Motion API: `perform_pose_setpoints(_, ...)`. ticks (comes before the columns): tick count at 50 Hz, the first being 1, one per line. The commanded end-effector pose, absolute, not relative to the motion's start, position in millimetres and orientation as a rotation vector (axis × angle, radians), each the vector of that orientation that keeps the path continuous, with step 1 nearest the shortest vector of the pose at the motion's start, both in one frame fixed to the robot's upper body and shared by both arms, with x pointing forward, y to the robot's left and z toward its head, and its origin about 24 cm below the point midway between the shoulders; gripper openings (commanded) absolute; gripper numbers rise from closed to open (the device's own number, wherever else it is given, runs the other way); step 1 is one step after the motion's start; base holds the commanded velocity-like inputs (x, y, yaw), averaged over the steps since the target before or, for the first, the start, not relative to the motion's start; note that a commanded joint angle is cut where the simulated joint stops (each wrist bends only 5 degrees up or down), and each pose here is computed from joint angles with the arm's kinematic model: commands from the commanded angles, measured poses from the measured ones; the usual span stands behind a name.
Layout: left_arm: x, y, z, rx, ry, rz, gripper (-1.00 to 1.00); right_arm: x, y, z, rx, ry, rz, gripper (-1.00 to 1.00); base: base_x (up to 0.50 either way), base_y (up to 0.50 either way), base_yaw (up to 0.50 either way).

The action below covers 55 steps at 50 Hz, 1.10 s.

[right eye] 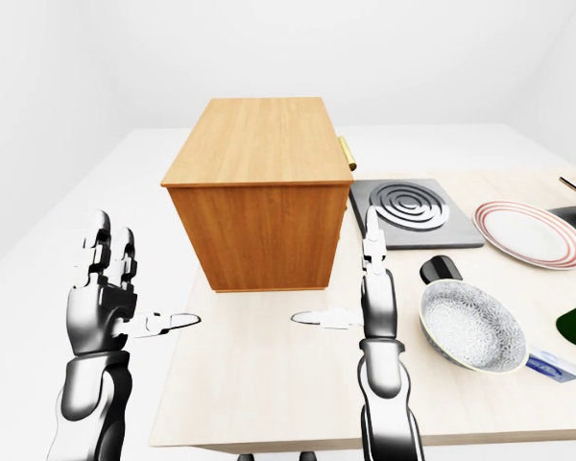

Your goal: Put the bowl on the top of the cabinet.

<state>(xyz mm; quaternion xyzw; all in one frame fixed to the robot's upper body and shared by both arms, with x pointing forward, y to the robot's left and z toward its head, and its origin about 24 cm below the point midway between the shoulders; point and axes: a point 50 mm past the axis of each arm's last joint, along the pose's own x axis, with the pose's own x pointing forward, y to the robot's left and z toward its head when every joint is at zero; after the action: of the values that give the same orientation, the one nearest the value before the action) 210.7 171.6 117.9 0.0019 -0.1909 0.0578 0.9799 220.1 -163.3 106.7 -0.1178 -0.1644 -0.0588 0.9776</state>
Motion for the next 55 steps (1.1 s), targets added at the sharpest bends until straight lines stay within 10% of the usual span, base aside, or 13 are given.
perform_pose_setpoints(1, 211, 172, 118, 0.004, -0.387, 0.115, 1.00, 221, -163, 106, -0.238, -0.329, -0.117, 1.00, 0.08, 0.00, 0.00)
perform_pose_setpoints(32, 211, 172, 117, 0.004, -0.382, 0.117, 1.00, 221, -164, 110, -0.252, -0.345, -0.127, 1.00, 0.05, 0.00, 0.00)
perform_pose_setpoints(55, 215, 174, 113, 0.004, -0.365, 0.153, 1.00, 202, -215, 169, -0.786, -0.445, -0.260, 1.00, 0.00, 0.00, 0.00)
